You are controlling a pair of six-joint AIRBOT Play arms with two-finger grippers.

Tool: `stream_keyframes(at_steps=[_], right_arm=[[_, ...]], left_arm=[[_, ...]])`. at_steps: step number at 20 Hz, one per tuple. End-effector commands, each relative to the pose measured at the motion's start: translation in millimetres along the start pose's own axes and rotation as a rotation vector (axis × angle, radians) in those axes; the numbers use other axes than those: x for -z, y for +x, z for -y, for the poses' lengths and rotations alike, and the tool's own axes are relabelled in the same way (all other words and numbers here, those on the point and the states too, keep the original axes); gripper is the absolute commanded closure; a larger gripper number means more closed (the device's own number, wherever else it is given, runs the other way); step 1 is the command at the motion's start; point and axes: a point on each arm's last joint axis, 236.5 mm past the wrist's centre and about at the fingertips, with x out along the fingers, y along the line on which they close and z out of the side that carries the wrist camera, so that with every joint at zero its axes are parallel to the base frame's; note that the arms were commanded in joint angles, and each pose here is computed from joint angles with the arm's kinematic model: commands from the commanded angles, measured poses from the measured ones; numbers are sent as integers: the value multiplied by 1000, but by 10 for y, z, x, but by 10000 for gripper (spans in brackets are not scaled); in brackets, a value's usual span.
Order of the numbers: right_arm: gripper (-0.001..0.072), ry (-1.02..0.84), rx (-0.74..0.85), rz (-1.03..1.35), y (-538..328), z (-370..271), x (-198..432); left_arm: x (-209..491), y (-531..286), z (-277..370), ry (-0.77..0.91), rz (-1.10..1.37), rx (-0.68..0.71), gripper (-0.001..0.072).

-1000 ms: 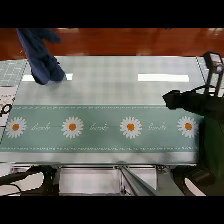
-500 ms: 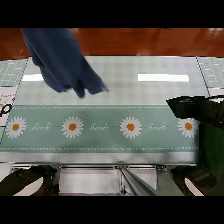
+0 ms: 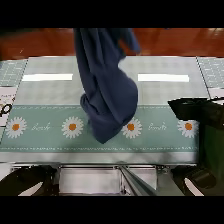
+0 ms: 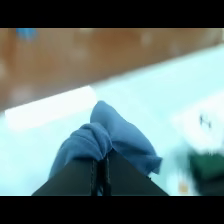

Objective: Fold the shirts.

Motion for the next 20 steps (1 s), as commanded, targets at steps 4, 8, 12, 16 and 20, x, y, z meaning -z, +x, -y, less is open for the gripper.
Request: stream_keyframes(at_steps=[4,8,12,16,20], right_arm=[[304,28,53,-45,122,161,165],[304,95,65,-165,590,259,520],[303,68,56,-203,1011,281,448],[304,107,279,-77,538,1087,-330],[304,379,401,-148,372,1849,172]], left_arm=[[2310,-205,-1584,-123,-504,-397,690],[3606,-244,-1850,-403,-701,-429,664],[3518,-402,-2219,-445,-721,-532,200],[2256,-1059,-2931,-515,-377,-749,201],[2632,-1266,-2955,-891,-270,-688,202]])
